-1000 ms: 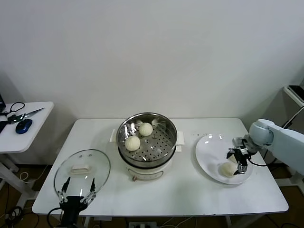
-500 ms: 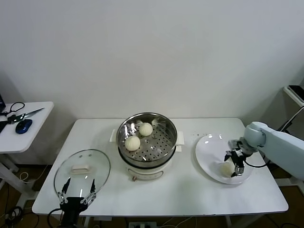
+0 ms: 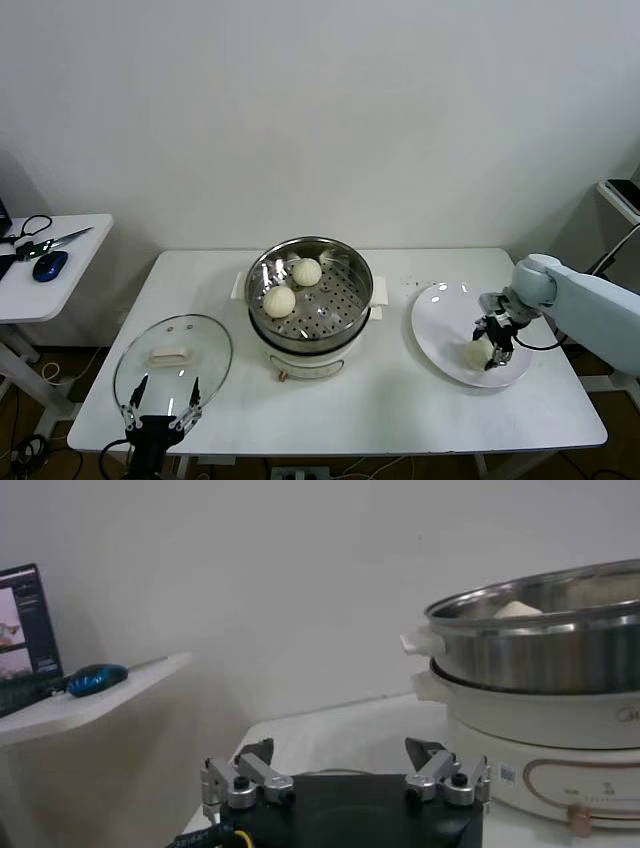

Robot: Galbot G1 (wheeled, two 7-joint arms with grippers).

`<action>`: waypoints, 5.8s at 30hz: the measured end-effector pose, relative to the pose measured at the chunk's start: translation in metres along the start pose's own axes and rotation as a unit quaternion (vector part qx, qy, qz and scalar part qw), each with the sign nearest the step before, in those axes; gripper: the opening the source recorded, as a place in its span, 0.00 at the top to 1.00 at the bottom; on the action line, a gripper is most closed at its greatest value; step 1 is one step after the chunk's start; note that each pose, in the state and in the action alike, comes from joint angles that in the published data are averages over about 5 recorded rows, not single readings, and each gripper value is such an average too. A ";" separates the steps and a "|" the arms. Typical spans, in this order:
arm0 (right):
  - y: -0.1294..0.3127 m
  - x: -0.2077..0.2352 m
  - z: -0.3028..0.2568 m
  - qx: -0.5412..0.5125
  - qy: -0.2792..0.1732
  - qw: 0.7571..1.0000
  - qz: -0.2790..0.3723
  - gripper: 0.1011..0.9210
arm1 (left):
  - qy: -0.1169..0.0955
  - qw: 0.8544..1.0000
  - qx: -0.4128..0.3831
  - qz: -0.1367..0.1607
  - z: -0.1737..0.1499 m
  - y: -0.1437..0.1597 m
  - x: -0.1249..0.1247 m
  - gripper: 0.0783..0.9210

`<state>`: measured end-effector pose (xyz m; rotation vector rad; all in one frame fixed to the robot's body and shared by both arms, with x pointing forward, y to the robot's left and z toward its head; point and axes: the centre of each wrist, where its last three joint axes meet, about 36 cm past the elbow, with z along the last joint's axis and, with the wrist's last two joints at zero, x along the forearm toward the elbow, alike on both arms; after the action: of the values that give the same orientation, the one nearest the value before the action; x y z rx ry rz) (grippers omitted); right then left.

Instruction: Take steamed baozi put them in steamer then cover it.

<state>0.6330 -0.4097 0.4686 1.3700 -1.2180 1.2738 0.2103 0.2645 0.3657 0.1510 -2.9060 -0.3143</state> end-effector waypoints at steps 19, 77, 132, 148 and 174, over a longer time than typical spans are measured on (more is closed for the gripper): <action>-0.085 0.188 -0.163 0.346 0.027 0.935 0.068 0.30 | 0.004 1.000 -0.010 0.003 0.001 0.000 0.005 0.12; -0.078 0.130 -0.423 0.644 0.034 0.764 0.004 0.12 | 0.014 1.000 -0.023 0.013 0.008 0.005 0.005 0.12; -0.022 0.016 0.078 -0.076 0.039 0.995 0.053 0.12 | 0.021 0.999 -0.024 0.002 0.001 0.002 0.009 0.12; -0.028 -0.012 0.076 -0.083 0.033 0.995 0.031 0.12 | 0.025 0.999 -0.027 0.001 0.003 0.002 0.007 0.12; -0.074 0.071 0.031 -0.077 -0.005 0.994 0.077 0.25 | 0.016 0.999 -0.023 0.014 -0.002 -0.006 0.008 0.12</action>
<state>0.7097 -0.4366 0.5377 1.1927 -1.4207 1.2510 0.2032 0.2572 0.3681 0.1060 -2.8635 -0.3715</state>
